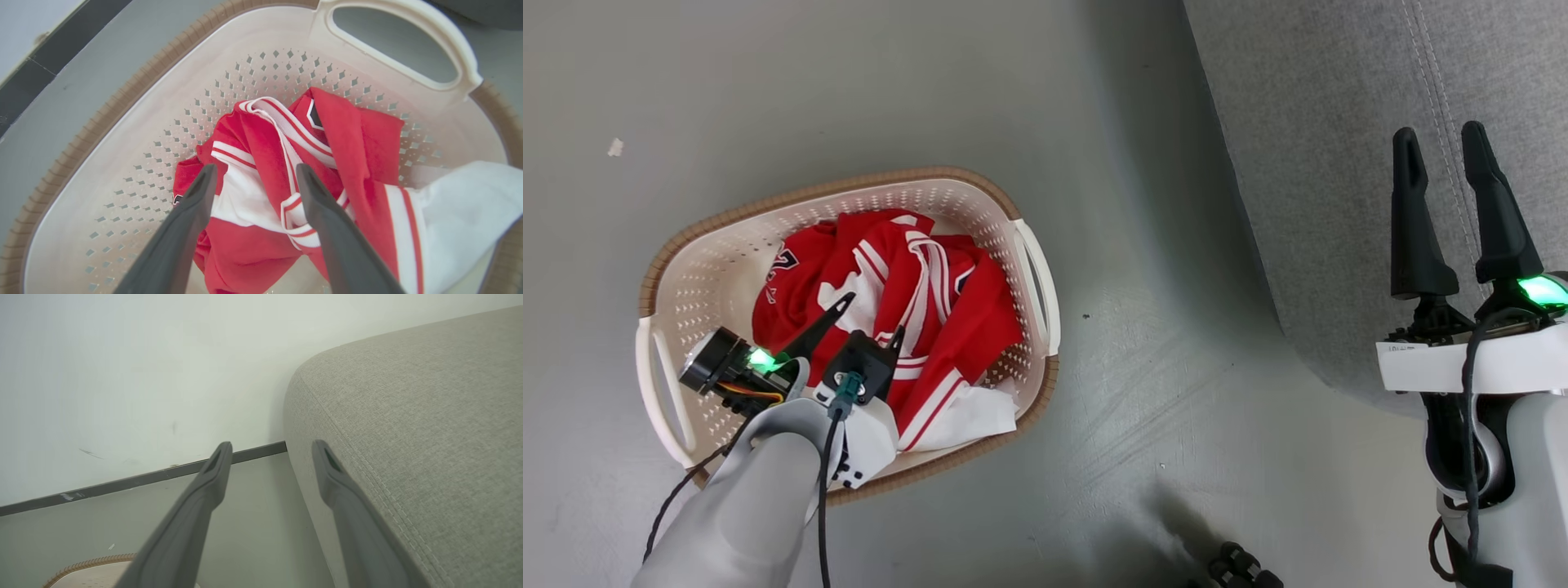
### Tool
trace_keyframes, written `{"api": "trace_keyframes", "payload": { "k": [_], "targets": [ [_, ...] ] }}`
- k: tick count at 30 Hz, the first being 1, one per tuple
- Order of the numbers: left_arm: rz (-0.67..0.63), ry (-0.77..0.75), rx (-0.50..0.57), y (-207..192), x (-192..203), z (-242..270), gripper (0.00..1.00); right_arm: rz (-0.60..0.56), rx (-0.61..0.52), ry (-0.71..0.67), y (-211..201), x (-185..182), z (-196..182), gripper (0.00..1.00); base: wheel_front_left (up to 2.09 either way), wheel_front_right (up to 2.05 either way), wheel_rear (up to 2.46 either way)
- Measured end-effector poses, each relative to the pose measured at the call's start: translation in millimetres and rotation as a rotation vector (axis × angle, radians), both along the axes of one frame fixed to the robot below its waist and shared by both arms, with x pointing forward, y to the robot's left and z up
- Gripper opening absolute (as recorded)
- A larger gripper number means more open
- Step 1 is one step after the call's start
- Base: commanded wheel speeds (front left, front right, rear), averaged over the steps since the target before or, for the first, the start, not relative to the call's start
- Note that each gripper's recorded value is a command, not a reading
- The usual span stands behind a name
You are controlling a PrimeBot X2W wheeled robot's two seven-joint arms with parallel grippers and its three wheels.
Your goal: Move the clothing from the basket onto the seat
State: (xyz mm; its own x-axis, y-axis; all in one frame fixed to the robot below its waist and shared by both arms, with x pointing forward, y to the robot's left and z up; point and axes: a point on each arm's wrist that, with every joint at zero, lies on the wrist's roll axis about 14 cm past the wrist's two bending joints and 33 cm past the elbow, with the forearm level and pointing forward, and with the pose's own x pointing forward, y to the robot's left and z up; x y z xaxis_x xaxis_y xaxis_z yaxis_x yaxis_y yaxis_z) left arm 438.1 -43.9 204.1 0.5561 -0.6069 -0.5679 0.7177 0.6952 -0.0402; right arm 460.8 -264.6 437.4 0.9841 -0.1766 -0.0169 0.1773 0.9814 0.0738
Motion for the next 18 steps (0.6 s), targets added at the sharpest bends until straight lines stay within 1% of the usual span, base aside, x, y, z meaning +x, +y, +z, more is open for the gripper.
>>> {"api": "trace_keyframes", "payload": {
  "k": [18],
  "targets": [
    [0.01,0.047,0.094,7.0,13.3,-48.8,1.0,-0.026,0.004,0.036,-10.6,3.2,-17.1,1.0,0.0,0.0,0.0]
  ]
}}
